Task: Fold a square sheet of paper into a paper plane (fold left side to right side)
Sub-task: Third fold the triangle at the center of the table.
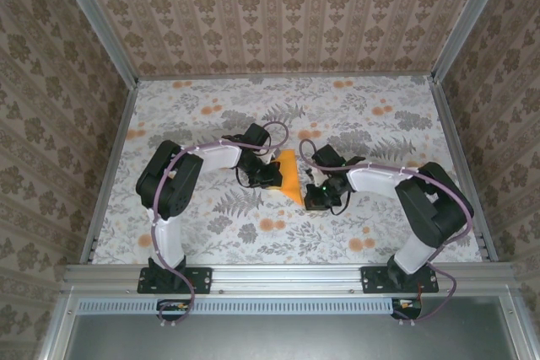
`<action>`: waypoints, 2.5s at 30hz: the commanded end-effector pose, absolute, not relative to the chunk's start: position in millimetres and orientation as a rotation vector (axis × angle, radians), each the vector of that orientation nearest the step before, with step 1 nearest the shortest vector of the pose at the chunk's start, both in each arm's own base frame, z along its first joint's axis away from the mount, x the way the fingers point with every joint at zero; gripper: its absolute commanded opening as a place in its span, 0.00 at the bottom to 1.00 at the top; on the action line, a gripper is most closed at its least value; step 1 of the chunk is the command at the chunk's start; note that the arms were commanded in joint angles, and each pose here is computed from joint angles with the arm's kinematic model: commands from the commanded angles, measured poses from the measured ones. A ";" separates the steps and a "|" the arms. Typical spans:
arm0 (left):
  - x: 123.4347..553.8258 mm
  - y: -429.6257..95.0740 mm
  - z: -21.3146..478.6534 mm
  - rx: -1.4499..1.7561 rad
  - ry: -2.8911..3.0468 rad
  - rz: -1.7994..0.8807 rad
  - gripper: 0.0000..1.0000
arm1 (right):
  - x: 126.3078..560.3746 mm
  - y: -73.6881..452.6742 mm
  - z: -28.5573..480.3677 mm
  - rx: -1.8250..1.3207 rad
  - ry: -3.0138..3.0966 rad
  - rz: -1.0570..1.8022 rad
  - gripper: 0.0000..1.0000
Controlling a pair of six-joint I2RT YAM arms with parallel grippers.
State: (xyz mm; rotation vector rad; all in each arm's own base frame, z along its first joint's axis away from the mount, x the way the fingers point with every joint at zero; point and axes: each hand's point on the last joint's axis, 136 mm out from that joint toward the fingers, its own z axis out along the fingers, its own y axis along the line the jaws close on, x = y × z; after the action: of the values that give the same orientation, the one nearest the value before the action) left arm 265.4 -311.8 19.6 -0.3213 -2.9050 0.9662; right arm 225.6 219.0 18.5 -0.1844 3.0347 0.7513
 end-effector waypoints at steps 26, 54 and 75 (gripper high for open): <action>272.8 -310.7 38.7 -0.389 -3.014 0.935 0.14 | 253.8 227.8 -6.3 -0.090 3.083 0.671 0.00; 233.5 -342.1 22.8 -0.532 -2.867 1.080 0.00 | 244.4 216.1 -19.4 -0.120 3.149 0.562 0.00; 260.9 -302.8 -4.1 -0.412 -2.968 0.939 0.00 | 239.8 205.5 -23.1 -0.159 3.184 0.463 0.00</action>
State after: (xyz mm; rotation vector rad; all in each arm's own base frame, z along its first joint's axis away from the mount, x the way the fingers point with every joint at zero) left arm 247.1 -332.6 19.9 -0.4686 -2.8704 1.1117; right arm 264.3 246.6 12.4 -0.1939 3.0181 0.7662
